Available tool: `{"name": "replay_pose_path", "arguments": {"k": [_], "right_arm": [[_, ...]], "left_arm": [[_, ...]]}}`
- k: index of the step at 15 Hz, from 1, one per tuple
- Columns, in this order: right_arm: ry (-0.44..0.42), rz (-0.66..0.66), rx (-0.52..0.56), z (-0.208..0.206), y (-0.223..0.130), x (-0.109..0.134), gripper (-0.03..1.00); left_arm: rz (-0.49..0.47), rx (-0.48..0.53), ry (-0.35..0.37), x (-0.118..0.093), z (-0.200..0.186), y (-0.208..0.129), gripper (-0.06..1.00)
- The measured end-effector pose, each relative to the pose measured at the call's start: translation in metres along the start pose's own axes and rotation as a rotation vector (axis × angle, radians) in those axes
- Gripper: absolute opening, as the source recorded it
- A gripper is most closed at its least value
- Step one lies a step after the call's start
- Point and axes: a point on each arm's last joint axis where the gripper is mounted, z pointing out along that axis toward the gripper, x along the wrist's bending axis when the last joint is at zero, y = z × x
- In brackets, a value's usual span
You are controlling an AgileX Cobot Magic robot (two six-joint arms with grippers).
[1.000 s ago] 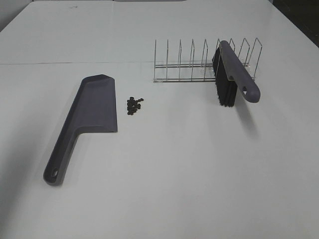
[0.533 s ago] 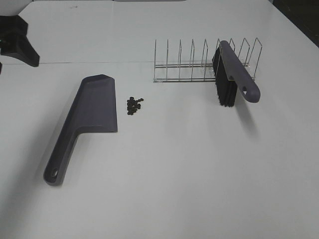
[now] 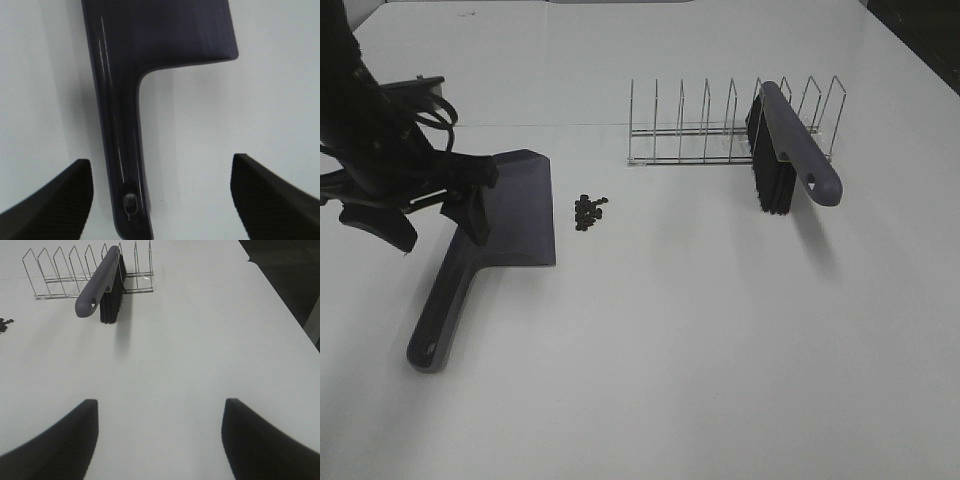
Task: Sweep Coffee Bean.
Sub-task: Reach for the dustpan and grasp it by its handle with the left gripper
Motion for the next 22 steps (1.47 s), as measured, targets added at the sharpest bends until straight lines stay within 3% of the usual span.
{"name": "replay_pose_path", "arguments": {"k": [5, 15, 19, 21, 22], "right_arm": [[0.000, 0.000, 0.000, 0.000, 0.000, 0.000, 0.61], [0.000, 0.000, 0.000, 0.000, 0.000, 0.000, 0.61], [0.000, 0.000, 0.000, 0.000, 0.000, 0.000, 0.61], [0.000, 0.000, 0.000, 0.000, 0.000, 0.000, 0.61], [0.000, 0.000, 0.000, 0.000, 0.000, 0.000, 0.61]], "left_arm": [[-0.018, 0.037, 0.117, 0.008, 0.028, 0.002, 0.72], [-0.027, 0.117, 0.128, 0.016, 0.082, 0.003, 0.72], [-0.027, 0.114, 0.126, 0.016, 0.084, 0.004, 0.71], [-0.022, 0.107, 0.131, 0.016, 0.084, 0.005, 0.57], [-0.024, 0.101, 0.130, 0.016, 0.085, 0.006, 0.42]]}}
